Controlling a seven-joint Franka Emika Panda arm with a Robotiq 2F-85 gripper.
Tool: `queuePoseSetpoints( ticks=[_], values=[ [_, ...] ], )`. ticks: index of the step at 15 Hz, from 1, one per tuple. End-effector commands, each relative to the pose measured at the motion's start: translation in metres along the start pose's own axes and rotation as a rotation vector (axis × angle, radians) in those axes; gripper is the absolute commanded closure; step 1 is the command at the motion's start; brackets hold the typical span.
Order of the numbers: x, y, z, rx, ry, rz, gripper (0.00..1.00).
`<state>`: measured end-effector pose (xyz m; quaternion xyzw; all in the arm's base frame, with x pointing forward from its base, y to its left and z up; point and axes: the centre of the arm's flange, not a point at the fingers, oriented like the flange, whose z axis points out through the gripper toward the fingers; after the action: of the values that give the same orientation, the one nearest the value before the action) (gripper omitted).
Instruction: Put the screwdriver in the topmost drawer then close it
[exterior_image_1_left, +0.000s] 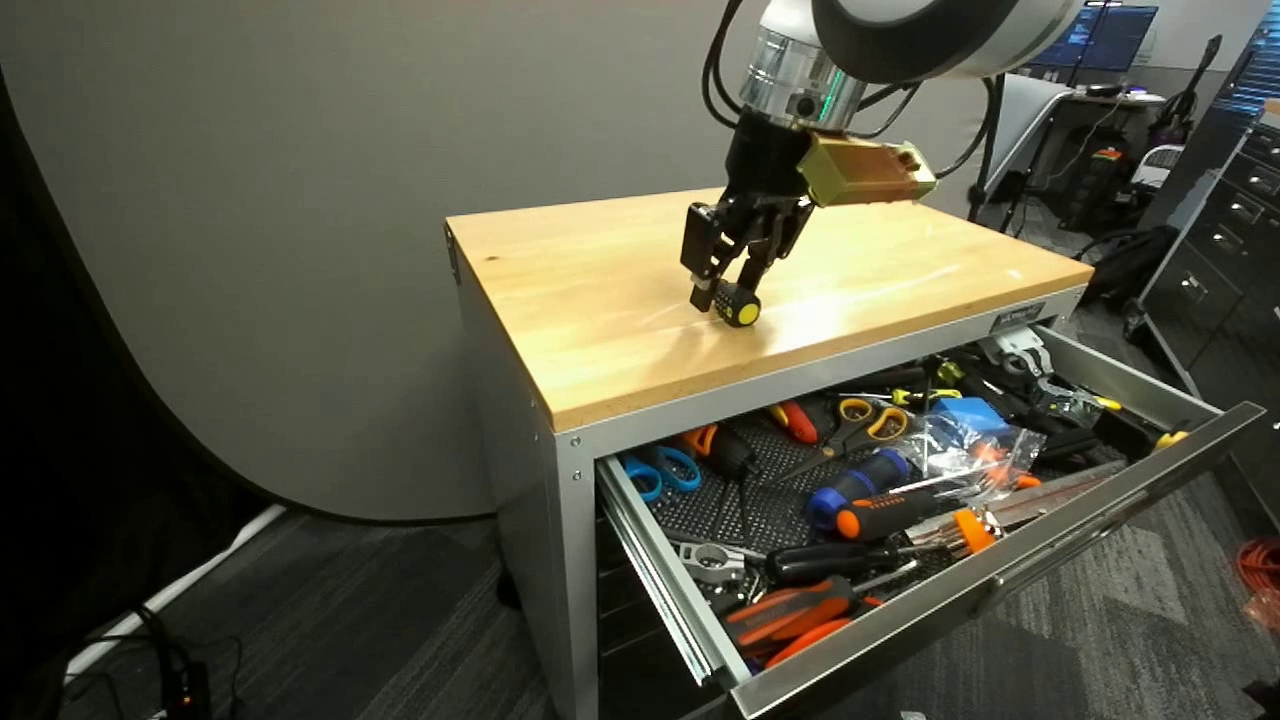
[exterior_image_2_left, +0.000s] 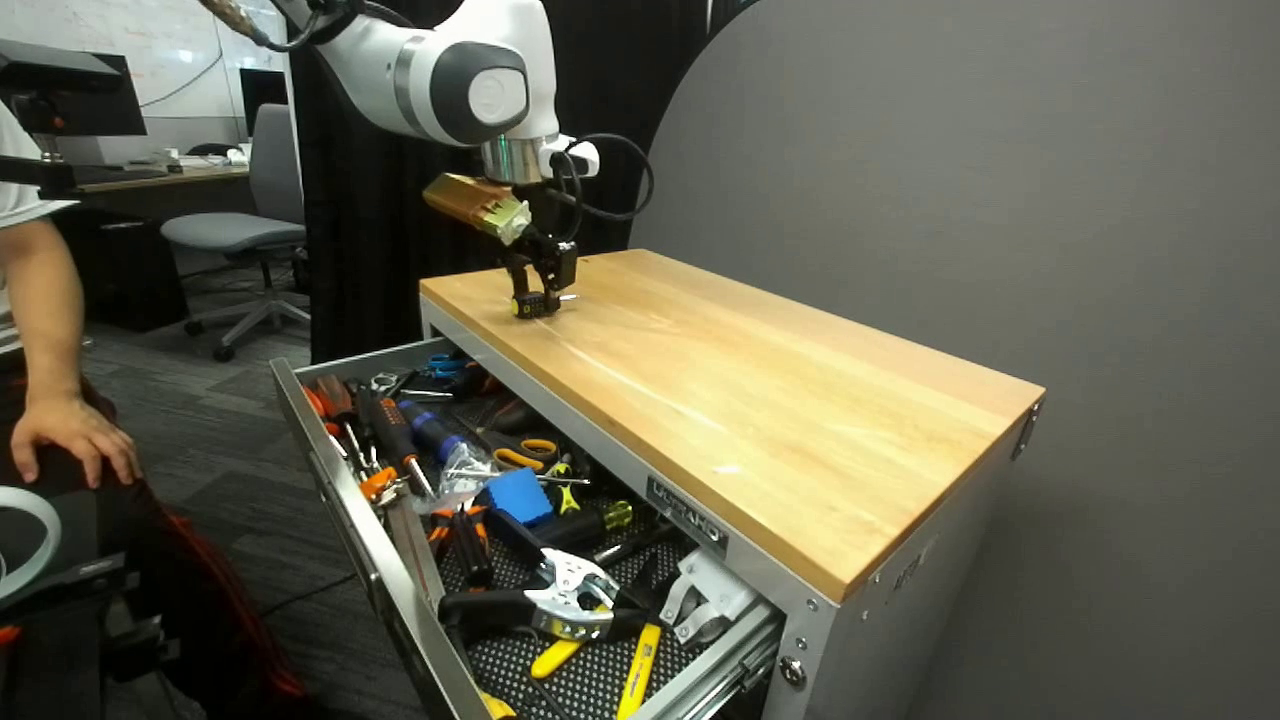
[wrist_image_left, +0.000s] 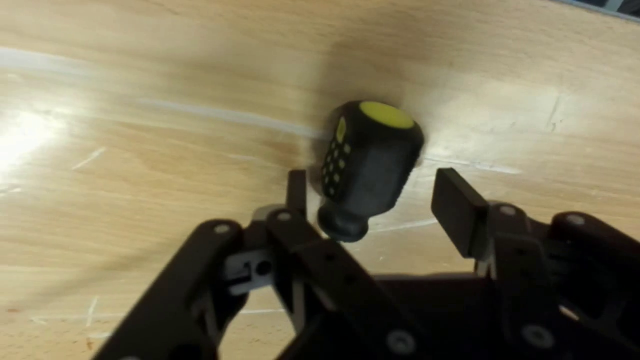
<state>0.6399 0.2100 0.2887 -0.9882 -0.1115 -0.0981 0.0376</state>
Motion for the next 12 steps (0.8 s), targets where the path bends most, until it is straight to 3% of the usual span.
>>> queuePoseSetpoints(
  ticks=[1, 4, 8, 12],
  values=[
    [0.004, 0.005, -0.009, -0.049, 0.013, 0.038, 0.65],
    [0.002, 0.015, -0.007, -0.047, 0.003, 0.073, 0.89],
    [-0.016, 0.025, -0.01, -0.056, -0.043, 0.089, 0.88],
    [-0.064, 0.039, -0.033, -0.085, -0.115, 0.103, 0.88]
  ],
)
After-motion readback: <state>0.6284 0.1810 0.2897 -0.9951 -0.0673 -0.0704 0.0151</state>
